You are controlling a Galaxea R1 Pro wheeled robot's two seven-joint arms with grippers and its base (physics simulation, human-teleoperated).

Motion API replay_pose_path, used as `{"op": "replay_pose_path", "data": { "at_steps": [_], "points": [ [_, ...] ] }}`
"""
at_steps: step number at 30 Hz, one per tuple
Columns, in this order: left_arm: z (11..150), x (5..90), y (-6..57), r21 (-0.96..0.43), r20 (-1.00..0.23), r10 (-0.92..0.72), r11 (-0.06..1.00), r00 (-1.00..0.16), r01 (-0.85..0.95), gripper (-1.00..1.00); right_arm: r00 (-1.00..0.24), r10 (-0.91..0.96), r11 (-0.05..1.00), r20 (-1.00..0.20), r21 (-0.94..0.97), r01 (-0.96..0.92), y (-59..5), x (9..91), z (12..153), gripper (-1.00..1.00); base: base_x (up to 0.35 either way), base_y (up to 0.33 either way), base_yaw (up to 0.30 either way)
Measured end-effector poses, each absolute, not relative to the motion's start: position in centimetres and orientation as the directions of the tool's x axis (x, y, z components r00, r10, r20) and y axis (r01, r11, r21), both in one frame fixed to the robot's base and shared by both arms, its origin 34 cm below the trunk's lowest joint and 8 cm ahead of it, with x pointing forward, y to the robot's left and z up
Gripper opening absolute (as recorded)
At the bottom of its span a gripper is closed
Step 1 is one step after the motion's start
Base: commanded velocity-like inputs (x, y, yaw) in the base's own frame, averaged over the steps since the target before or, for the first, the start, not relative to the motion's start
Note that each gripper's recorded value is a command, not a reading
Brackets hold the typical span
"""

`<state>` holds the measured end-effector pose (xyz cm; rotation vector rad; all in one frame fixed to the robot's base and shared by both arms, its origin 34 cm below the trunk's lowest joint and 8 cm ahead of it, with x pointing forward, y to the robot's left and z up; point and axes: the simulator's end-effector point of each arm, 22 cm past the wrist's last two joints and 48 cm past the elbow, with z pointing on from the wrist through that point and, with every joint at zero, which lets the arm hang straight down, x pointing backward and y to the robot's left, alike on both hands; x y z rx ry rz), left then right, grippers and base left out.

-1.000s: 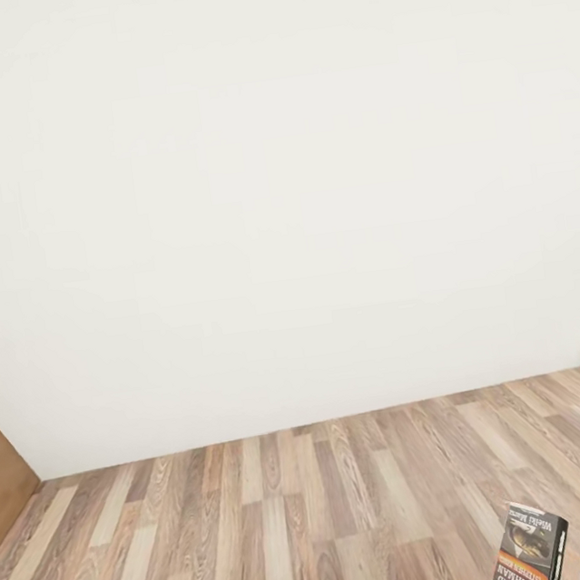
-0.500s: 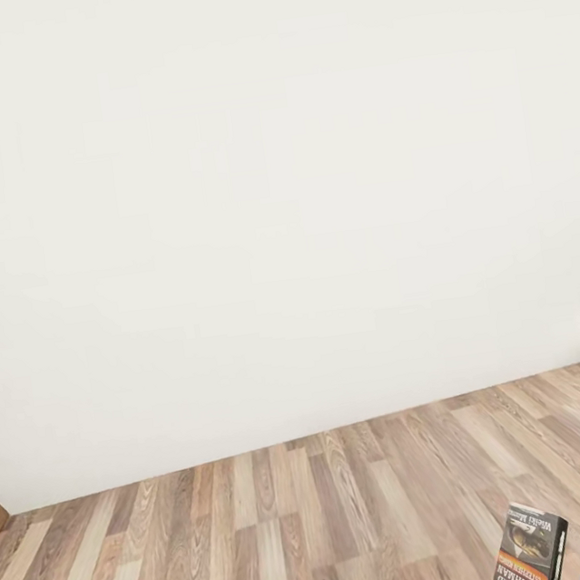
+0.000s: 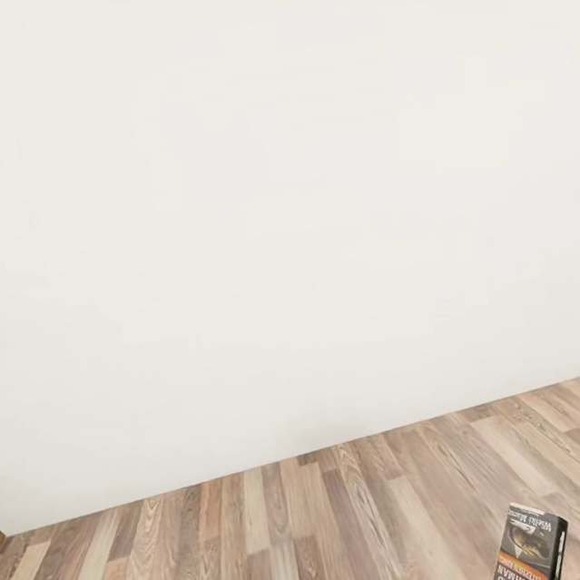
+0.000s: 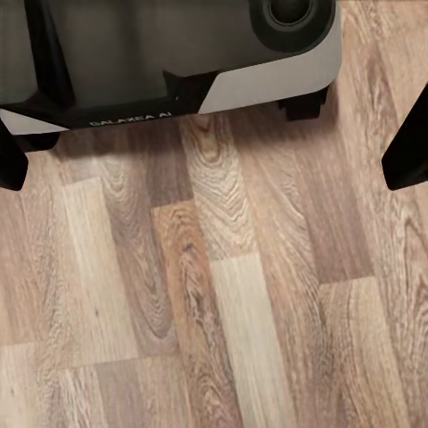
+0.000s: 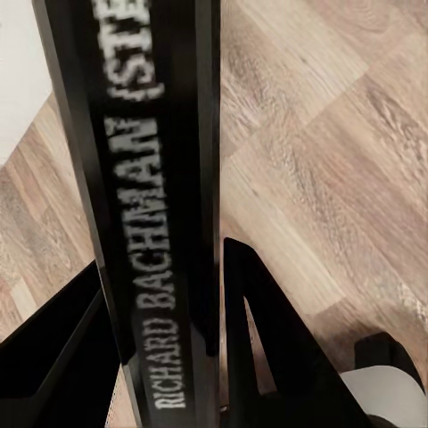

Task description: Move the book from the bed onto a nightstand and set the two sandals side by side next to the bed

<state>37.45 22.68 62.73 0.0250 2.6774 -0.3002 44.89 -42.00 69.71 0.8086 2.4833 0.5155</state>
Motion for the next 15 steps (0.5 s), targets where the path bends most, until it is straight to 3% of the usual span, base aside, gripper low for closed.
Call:
{"op": "replay_pose_path", "data": {
  "at_steps": [10,15],
  "points": [
    [62.74,37.48,22.69,-0.206,-0.433,-0.032,0.976,-0.901,0.065,1.0,-0.713,0.624,0.755,-0.319,0.481,0.446,-42.0,44.87,69.7,-1.0,0.264,0.203,-0.006],
    [62.74,37.53,22.8,-0.206,-0.434,-0.033,0.977,-0.9,0.064,1.0,-0.711,0.626,0.753,-0.32,0.483,0.447,-42.0,44.95,69.71,-1.0,0.1,0.093,-0.212]
  ]
}}
